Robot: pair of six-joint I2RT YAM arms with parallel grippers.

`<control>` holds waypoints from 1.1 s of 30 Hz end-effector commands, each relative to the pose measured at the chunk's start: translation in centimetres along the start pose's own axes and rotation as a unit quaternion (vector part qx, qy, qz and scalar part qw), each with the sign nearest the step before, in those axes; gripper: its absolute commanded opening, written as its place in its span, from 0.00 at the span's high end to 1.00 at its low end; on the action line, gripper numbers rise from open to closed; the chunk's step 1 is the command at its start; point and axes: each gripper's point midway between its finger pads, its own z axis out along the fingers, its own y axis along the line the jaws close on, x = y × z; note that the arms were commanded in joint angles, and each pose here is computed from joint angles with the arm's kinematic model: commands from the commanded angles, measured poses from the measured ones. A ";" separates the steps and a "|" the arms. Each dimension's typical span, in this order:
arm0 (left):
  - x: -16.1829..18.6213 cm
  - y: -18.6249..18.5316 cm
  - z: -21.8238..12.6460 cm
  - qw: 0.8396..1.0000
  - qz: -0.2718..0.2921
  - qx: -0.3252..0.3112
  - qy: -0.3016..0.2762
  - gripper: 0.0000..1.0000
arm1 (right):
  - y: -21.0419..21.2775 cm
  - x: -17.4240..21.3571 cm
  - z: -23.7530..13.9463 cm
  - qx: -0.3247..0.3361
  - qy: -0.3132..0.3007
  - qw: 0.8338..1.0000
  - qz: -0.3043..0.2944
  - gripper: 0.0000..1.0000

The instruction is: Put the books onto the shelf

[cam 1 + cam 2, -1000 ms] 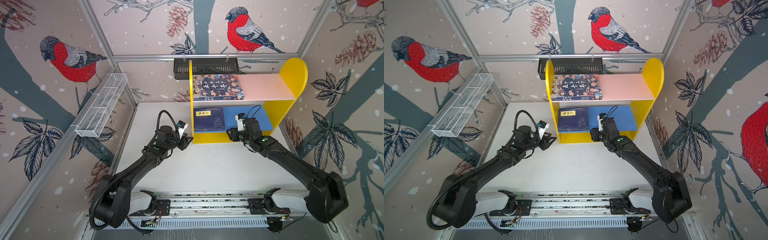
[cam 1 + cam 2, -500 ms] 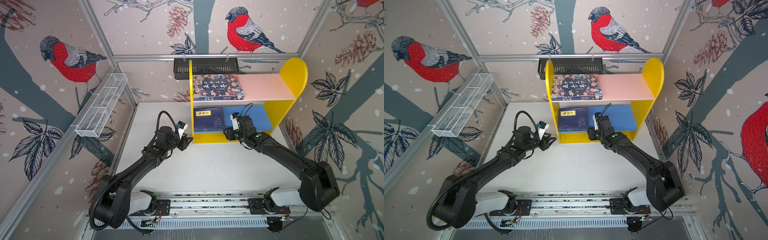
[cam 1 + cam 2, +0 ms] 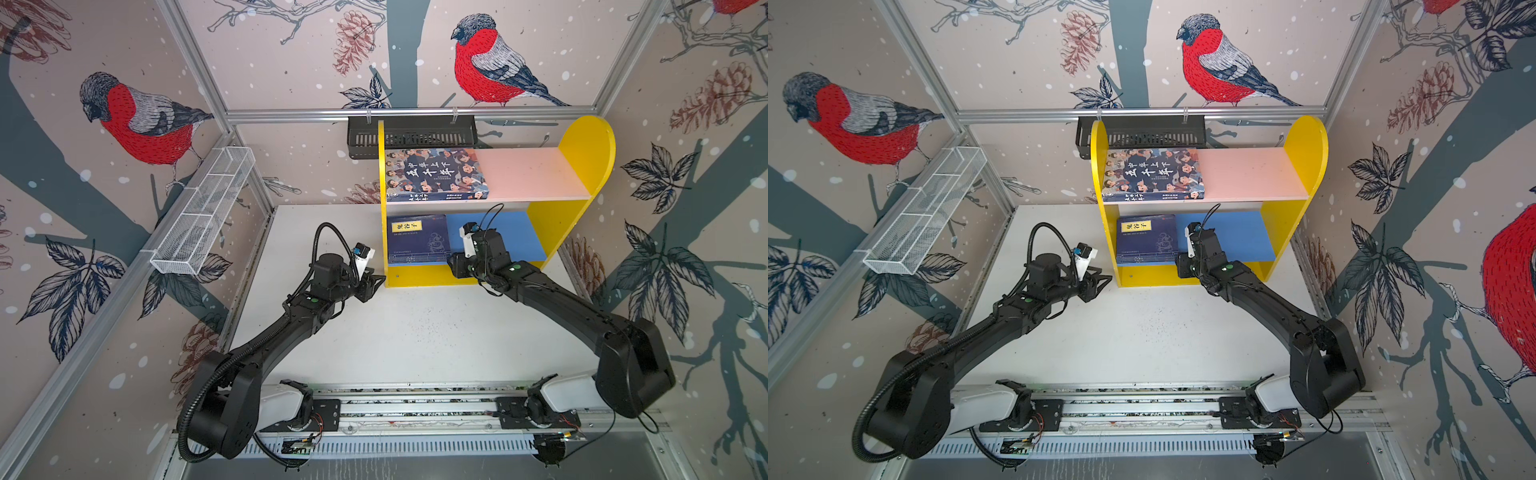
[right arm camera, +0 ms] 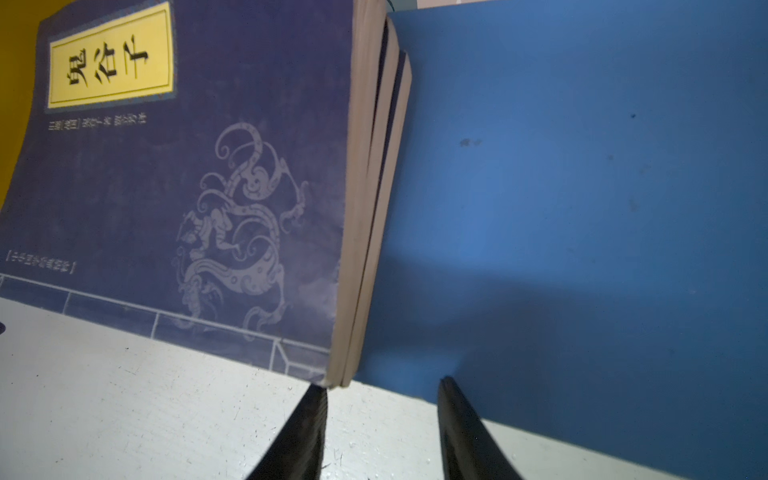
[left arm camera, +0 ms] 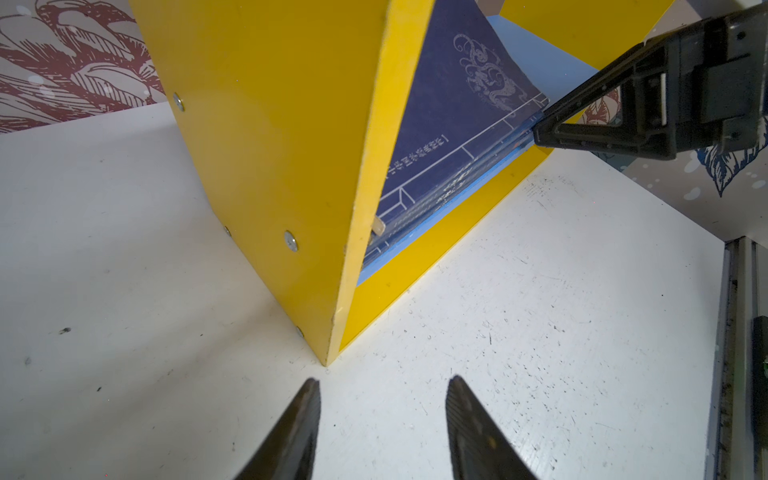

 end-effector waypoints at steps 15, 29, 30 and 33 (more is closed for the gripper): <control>-1.0 -0.3 -0.3 1.000 0.013 0.006 -0.017 0.50 | 2.1 -0.4 -2.5 -0.069 -0.022 0.997 -0.010 0.43; -1.9 1.3 -1.0 0.999 -0.007 -0.032 -0.007 0.46 | 2.4 -0.4 -4.1 -0.102 -0.027 0.994 0.015 0.37; -1.8 1.6 -1.1 0.999 -0.008 -0.041 -0.004 0.44 | 2.4 -0.7 -5.3 -0.101 -0.044 0.994 0.016 0.36; -1.5 2.9 -1.8 0.997 -0.011 -0.074 0.004 0.37 | 1.9 0.3 -7.0 -0.094 -0.070 0.993 0.024 0.33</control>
